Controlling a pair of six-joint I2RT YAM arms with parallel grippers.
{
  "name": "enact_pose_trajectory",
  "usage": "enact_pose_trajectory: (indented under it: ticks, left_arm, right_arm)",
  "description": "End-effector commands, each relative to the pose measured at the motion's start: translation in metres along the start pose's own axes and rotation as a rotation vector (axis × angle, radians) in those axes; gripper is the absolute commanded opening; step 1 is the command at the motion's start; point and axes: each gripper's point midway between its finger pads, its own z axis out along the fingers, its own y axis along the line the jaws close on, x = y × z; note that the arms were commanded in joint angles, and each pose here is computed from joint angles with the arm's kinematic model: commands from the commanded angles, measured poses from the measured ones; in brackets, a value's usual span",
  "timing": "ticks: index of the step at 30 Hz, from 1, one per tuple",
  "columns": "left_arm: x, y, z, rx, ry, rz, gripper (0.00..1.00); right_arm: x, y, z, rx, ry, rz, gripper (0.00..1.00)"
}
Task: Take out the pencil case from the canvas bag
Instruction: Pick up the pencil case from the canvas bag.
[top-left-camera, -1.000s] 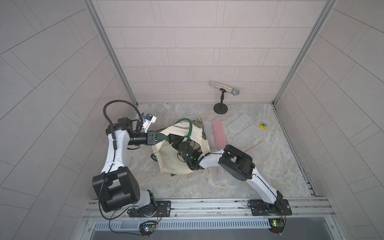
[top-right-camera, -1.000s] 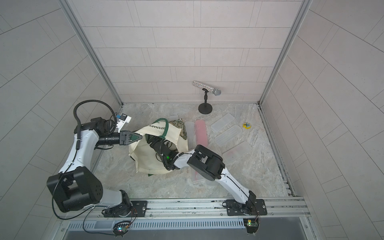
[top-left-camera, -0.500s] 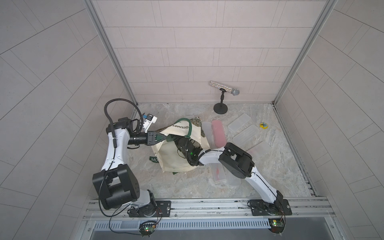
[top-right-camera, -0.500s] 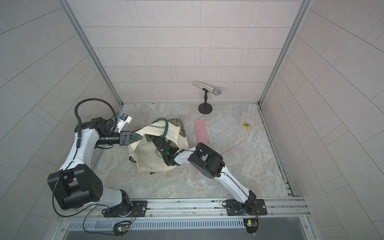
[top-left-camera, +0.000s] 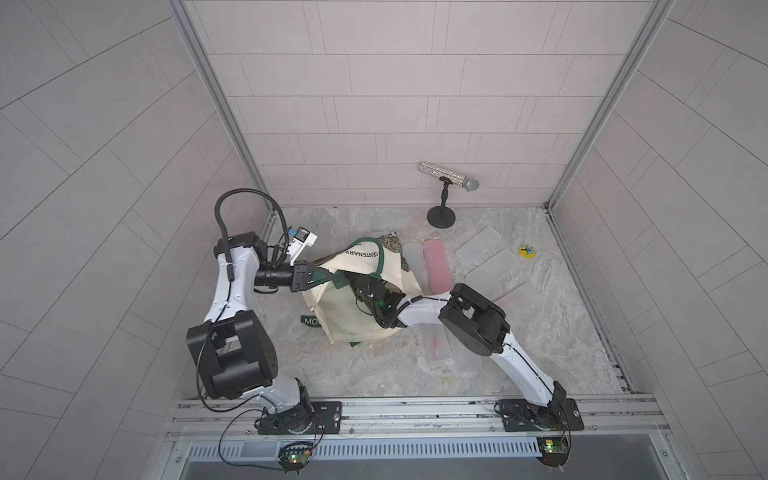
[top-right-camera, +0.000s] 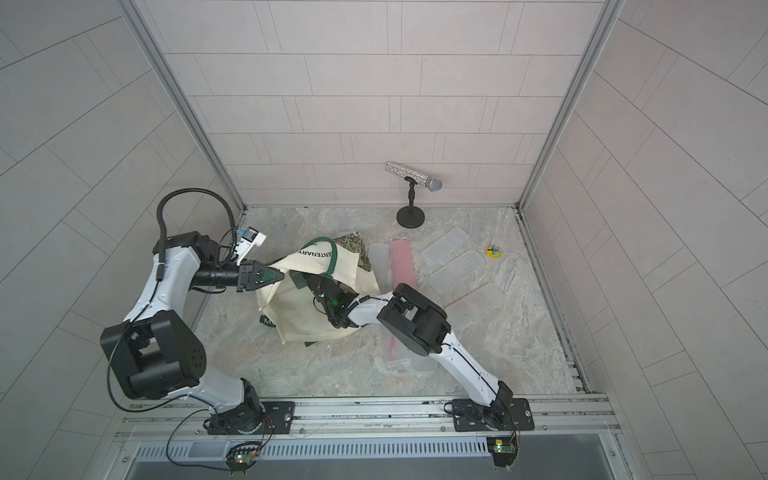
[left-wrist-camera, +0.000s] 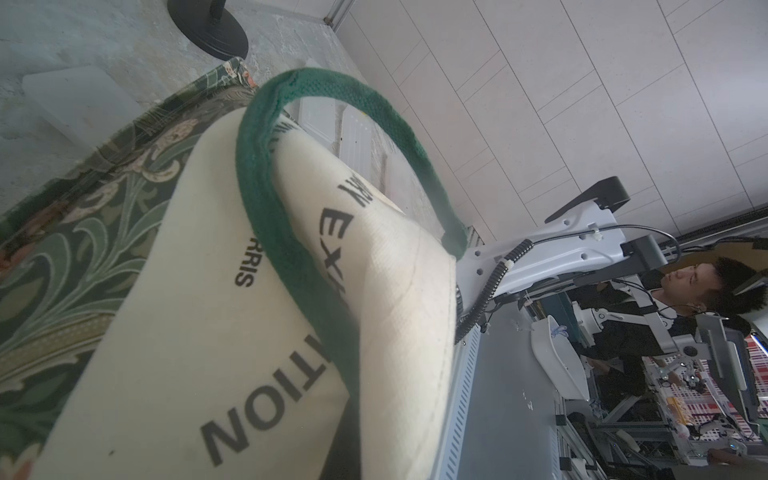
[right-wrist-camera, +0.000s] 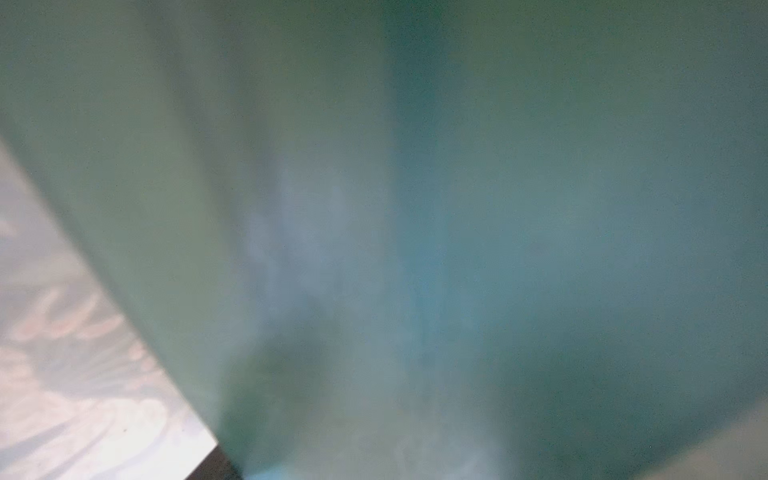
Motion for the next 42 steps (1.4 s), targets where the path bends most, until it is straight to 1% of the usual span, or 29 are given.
enact_pose_trajectory:
  ticks: [1, 4, 6, 11, 22, 31, 34, 37, 42]
  left_arm:
    - [-0.01, -0.049, -0.006, 0.102, -0.055, -0.092, 0.0]
    - [-0.011, -0.051, -0.007, 0.098, -0.062, -0.078, 0.0]
    - [-0.012, -0.05, -0.006, 0.101, -0.062, -0.089, 0.0]
    - [-0.015, -0.045, -0.009, 0.1, -0.081, -0.112, 0.0]
    - [-0.014, -0.044, -0.011, 0.089, -0.088, -0.106, 0.0]
    - [-0.017, -0.038, -0.012, 0.07, -0.101, -0.115, 0.0]
    - [-0.02, -0.036, -0.013, 0.063, -0.122, -0.133, 0.0]
    - [-0.022, -0.036, -0.014, 0.059, -0.134, -0.126, 0.0]
    - [-0.025, -0.03, -0.014, 0.04, -0.152, -0.145, 0.0]
  right_arm:
    - [-0.013, 0.008, -0.001, -0.008, 0.013, -0.117, 0.66]
    - [-0.005, 0.02, -0.005, -0.052, 0.067, -0.167, 0.65]
    - [0.001, 0.026, -0.008, -0.083, 0.105, -0.19, 0.64]
    - [0.014, 0.032, -0.018, -0.101, 0.187, -0.254, 0.63]
    - [0.024, 0.052, -0.042, -0.143, 0.274, -0.354, 0.62]
    - [0.048, 0.088, -0.066, -0.243, 0.367, -0.449, 0.62]
    - [0.058, 0.096, -0.07, -0.266, 0.413, -0.484, 0.62]
    - [0.065, 0.105, -0.076, -0.295, 0.443, -0.52, 0.62]
    - [0.074, 0.11, -0.084, -0.292, 0.5, -0.59, 0.62]
